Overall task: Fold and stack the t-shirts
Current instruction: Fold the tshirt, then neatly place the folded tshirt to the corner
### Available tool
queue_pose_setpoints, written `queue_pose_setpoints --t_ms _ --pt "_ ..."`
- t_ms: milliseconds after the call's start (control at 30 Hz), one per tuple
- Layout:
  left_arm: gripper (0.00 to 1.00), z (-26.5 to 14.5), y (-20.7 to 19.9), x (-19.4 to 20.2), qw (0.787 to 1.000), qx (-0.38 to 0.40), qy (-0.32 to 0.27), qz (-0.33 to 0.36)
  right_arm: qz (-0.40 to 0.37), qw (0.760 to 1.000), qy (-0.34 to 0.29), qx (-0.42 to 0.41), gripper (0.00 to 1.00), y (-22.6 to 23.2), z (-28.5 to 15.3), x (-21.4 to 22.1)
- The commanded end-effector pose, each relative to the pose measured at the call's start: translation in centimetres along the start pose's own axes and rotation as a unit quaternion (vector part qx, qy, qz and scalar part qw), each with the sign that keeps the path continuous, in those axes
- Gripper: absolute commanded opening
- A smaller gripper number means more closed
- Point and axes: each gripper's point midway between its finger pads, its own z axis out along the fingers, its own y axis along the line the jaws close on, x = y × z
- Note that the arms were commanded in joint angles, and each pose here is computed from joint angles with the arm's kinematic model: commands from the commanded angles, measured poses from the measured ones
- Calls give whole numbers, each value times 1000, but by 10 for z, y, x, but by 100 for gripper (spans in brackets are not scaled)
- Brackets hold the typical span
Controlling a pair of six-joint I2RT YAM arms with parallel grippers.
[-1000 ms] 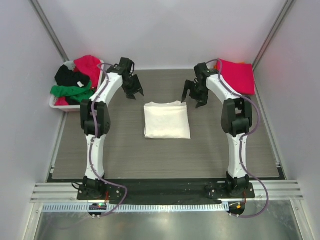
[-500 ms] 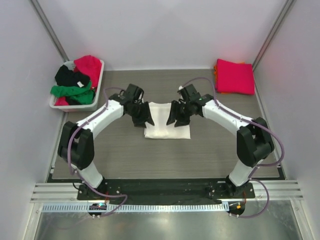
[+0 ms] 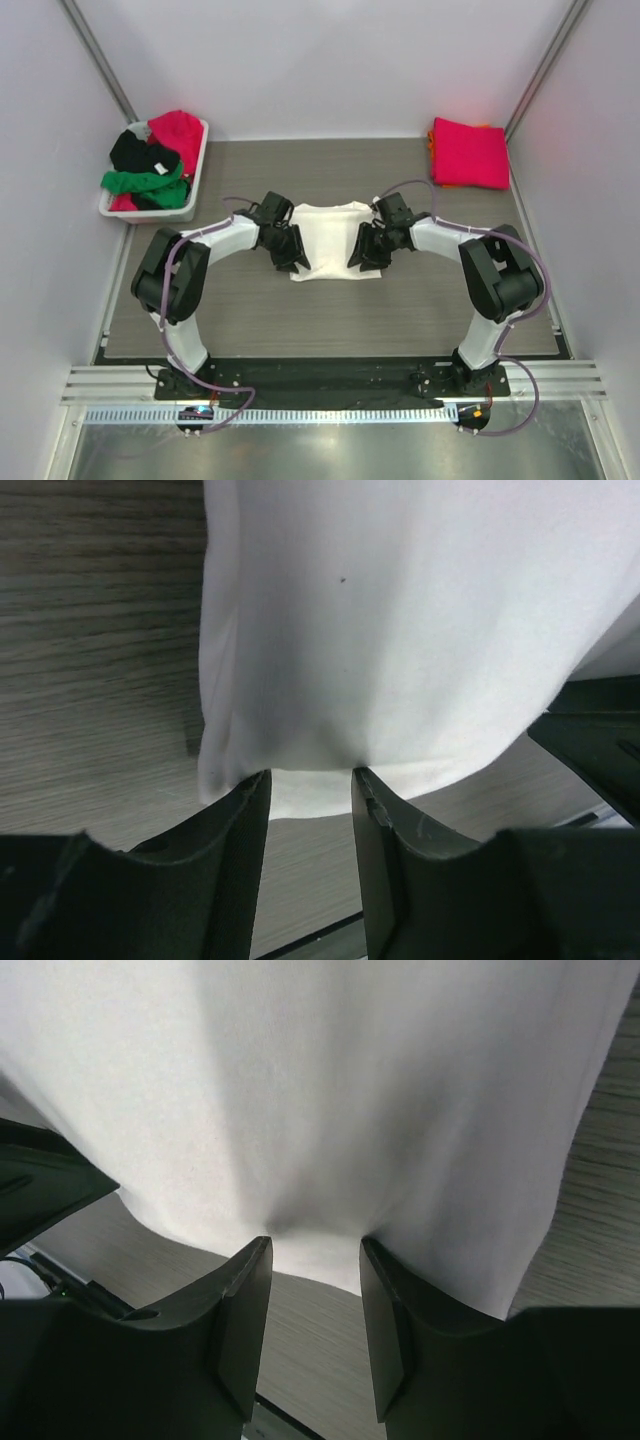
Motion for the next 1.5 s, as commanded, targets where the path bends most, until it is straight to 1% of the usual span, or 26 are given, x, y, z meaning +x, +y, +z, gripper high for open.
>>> queue_pose_setpoints --t_ms 0,33,133,200,233,300,333,367,400,433,467,500,567,633,700,733,767,833,900,967,1067,1100,1167,1300,1333,1467 --pt "40 0 58 -14 990 -130 -51 30 -4 998 13 68 47 -48 4 25" --pt "41 -4 67 -11 986 -154 -47 35 -4 997 15 70 47 -51 3 27" --pt "40 -16 88 -20 972 -217 -62 58 2 997 22 73 47 -56 2 36" --pt "40 -23 92 -21 967 -236 -62 71 5 997 23 76 47 -59 0 41" --pt "40 -31 100 -24 960 -261 -68 74 6 997 23 76 47 -59 -2 41" --pt "41 -51 97 -36 952 -278 -98 80 4 997 22 75 50 -53 -12 41" --pt "41 -62 100 -37 946 -296 -98 89 1 997 20 77 54 -51 -18 39" --pt "42 -76 96 -52 938 -308 -126 95 3 996 29 84 66 -50 -26 42" --pt "43 -85 93 -57 935 -314 -135 101 -8 997 10 71 73 -36 -39 30" --pt "43 -96 93 -58 930 -326 -130 109 -18 997 2 71 78 -31 -47 25" --pt "45 -104 89 -63 928 -328 -139 113 -25 997 -7 72 82 -26 -56 20" --pt "45 -114 79 -71 927 -322 -152 115 -34 997 -23 68 92 -15 -73 10" --pt "46 -131 71 -73 928 -313 -164 116 -48 994 -44 82 100 -12 -89 -1" --pt "47 -145 59 -70 934 -287 -176 116 -57 992 -79 82 100 -4 -104 -22" --pt "47 -153 53 -64 940 -267 -176 115 -55 991 -94 80 100 -6 -111 -37" --pt "47 -154 55 -58 942 -265 -170 118 -42 991 -94 83 100 -15 -112 -45" --pt "47 -164 54 -54 943 -255 -179 118 -47 992 -93 72 100 -16 -110 -51" --pt "47 -167 60 -42 945 -251 -174 120 -49 991 -102 70 98 -21 -110 -67" --pt "47 -180 60 -34 945 -238 -190 117 -60 991 -103 62 96 -26 -100 -82" --pt "47 -184 65 -22 948 -226 -193 115 -57 993 -96 45 90 -33 -84 -94" --pt "47 -184 76 -10 948 -228 -193 108 -58 992 -105 24 86 -34 -72 -115" --pt "47 -189 76 -7 949 -221 -200 105 -55 994 -95 13 85 -35 -62 -117" --pt "47 -190 82 -2 948 -224 -202 101 -67 992 -102 -4 85 -32 -53 -128" --pt "46 -196 86 4 947 -219 -214 99 -68 993 -100 4 85 -42 -33 -145" --pt "46 -199 85 4 946 -213 -223 98 -60 994 -86 9 85 -51 -19 -143" --pt "46 -203 92 6 942 -211 -244 95 -49 995 -83 -1 82 -58 6 -153"
